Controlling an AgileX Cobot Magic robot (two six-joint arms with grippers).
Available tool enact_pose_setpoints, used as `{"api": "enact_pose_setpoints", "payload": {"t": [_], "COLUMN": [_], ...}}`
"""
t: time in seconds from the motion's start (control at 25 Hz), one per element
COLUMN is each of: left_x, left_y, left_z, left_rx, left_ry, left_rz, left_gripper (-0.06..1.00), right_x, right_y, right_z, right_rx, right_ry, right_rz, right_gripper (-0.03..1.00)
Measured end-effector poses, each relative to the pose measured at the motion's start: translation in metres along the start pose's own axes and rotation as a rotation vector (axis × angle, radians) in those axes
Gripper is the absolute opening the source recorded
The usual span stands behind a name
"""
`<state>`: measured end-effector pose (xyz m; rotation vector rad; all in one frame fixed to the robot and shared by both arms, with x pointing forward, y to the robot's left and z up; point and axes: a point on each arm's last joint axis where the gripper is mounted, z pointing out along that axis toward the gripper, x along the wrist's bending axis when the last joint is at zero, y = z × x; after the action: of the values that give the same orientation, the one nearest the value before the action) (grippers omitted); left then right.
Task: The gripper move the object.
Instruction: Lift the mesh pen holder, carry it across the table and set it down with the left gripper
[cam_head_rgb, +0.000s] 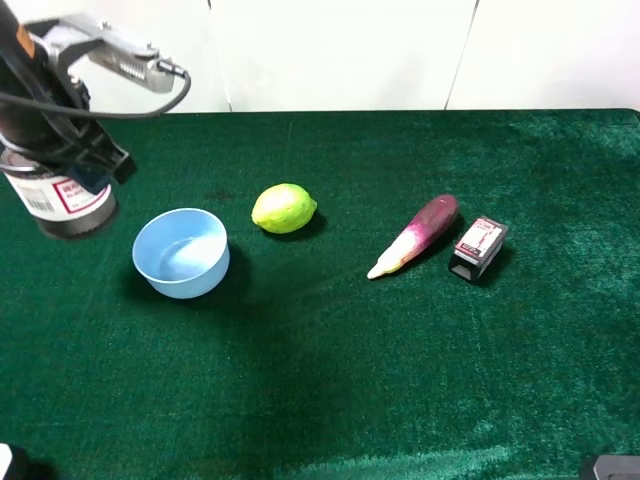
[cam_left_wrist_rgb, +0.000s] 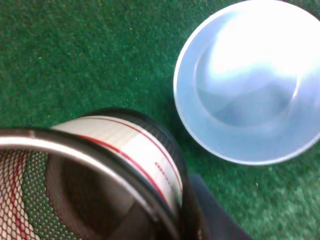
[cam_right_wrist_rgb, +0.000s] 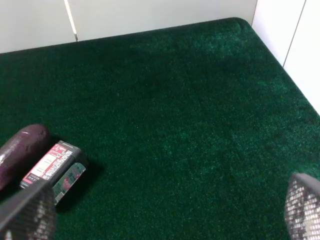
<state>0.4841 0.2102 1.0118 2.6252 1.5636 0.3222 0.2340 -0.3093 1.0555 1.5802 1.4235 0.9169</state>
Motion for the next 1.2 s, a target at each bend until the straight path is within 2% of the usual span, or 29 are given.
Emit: {"api": "enact_pose_setpoints", "payload": {"t": [0.2, 0.4, 0.92, 1.2], "left_x": [0.016, 0.025, 0.021, 0.020], "left_y": [-0.011, -0.012, 0.003, 0.008], "left_z": [0.019, 0.030, 0.082, 0.092], "left_rx": [-0.026, -0.107, -0.093, -0.119], "left_ry": [0.008, 0.019, -0.005, -0.009], "left_rz": [-0.068, -0.100, -0.069, -0.069], "left_gripper": [0.09, 0.09, 0.09, 0.09], "right_x": [0.000, 0.000, 0.000, 0.000], "right_y": [0.000, 0.000, 0.000, 0.000], "right_z": [0.000, 0.000, 0.000, 0.000], "right_rx": [0.000, 0.000, 0.000, 0.000], "right_ry": [0.000, 0.000, 0.000, 0.000], "right_rz": [0.000, 0.000, 0.000, 0.000], "right_gripper": [0.70, 0.70, 0.70, 0.70]}}
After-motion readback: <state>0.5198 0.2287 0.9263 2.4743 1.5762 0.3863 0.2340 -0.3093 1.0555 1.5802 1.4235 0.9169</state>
